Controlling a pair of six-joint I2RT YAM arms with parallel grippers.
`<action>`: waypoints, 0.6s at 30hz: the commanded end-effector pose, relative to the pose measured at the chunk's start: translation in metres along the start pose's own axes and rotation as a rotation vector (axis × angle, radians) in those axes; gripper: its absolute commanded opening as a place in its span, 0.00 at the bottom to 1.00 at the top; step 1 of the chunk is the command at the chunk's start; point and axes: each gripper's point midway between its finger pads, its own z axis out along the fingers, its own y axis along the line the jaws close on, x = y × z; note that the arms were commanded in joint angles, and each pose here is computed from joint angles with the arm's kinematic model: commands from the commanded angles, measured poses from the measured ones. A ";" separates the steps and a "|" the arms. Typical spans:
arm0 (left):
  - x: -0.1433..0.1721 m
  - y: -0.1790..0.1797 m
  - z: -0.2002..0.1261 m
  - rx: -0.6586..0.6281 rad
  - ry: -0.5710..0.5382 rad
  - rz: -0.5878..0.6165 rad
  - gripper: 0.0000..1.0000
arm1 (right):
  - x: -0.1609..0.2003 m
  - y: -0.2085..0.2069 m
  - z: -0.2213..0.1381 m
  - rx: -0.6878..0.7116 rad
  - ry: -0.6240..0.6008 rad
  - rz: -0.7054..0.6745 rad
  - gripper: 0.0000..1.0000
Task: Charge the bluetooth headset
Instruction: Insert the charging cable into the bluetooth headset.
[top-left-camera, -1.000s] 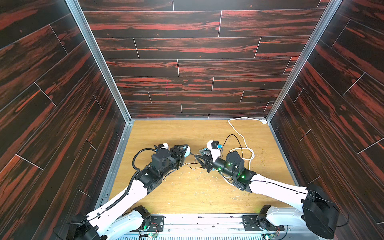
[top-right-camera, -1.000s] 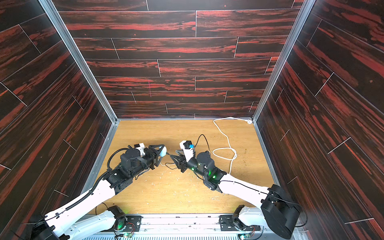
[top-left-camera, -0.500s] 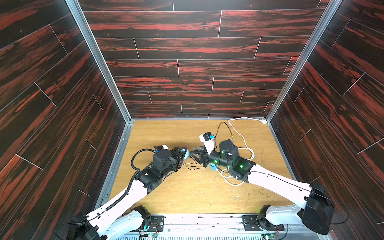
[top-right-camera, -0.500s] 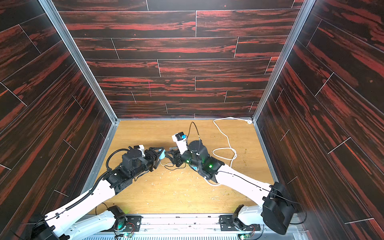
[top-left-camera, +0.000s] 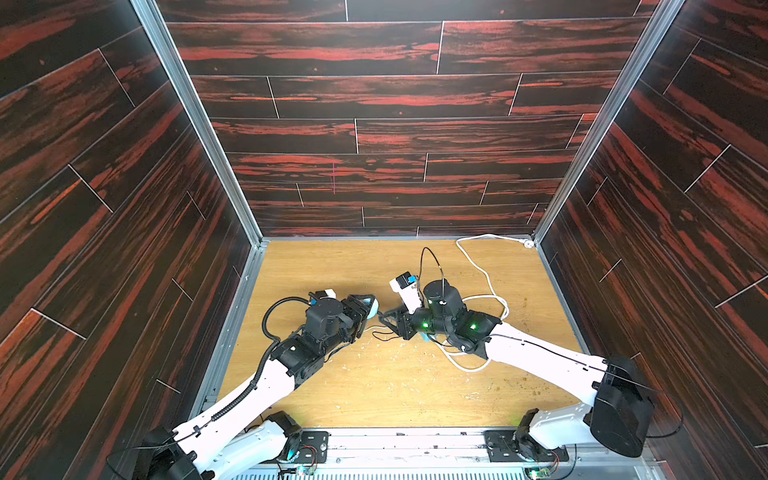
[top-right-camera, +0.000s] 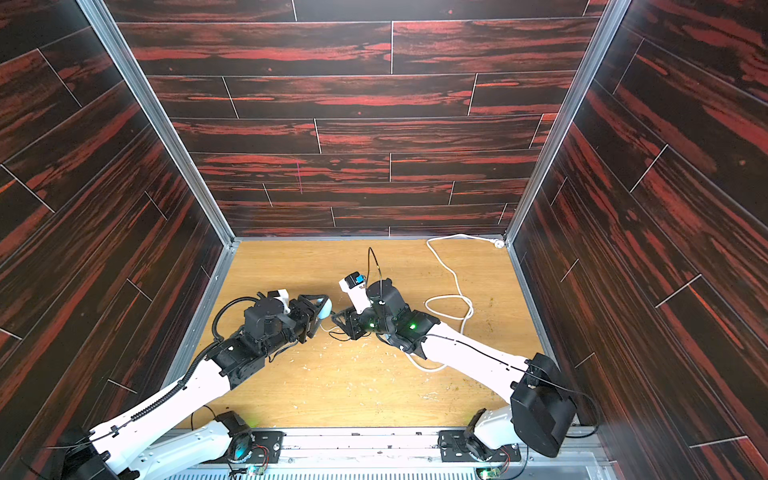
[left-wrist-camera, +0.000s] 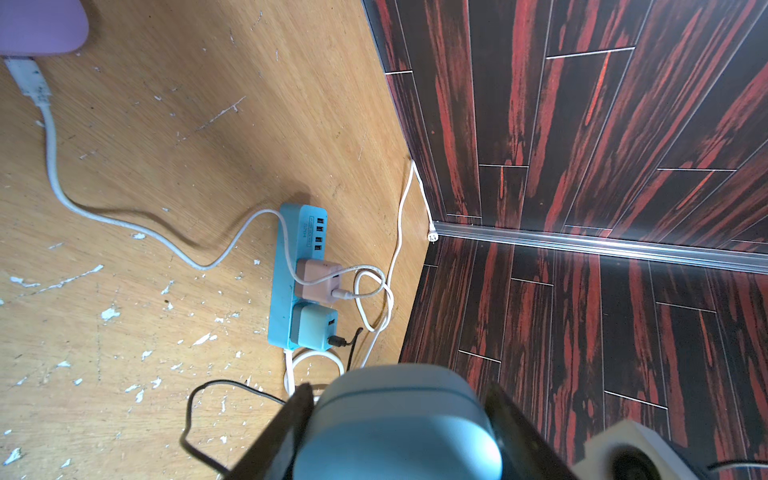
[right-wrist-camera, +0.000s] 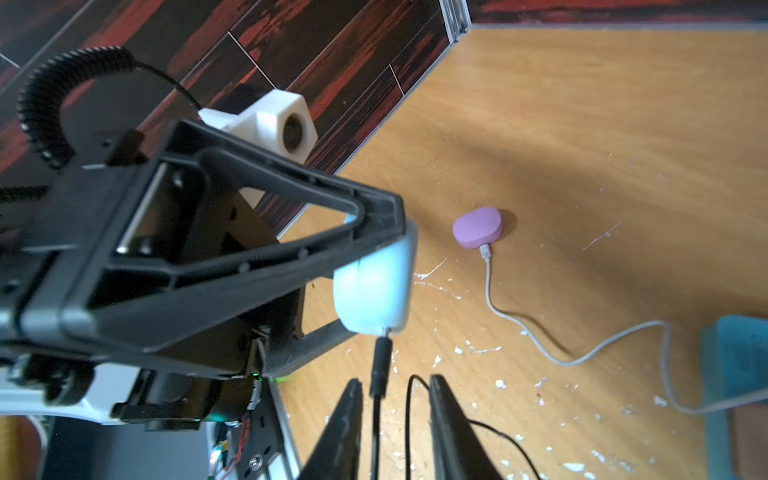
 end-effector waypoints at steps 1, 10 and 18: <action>-0.002 -0.014 -0.005 0.023 -0.006 0.017 0.00 | -0.007 0.007 -0.001 -0.025 -0.007 0.005 0.25; 0.003 -0.014 0.001 0.020 0.027 0.016 0.00 | -0.010 0.005 0.003 -0.017 -0.011 0.005 0.21; 0.003 -0.017 0.001 0.030 0.027 0.013 0.00 | -0.009 0.001 0.006 0.001 0.000 0.002 0.00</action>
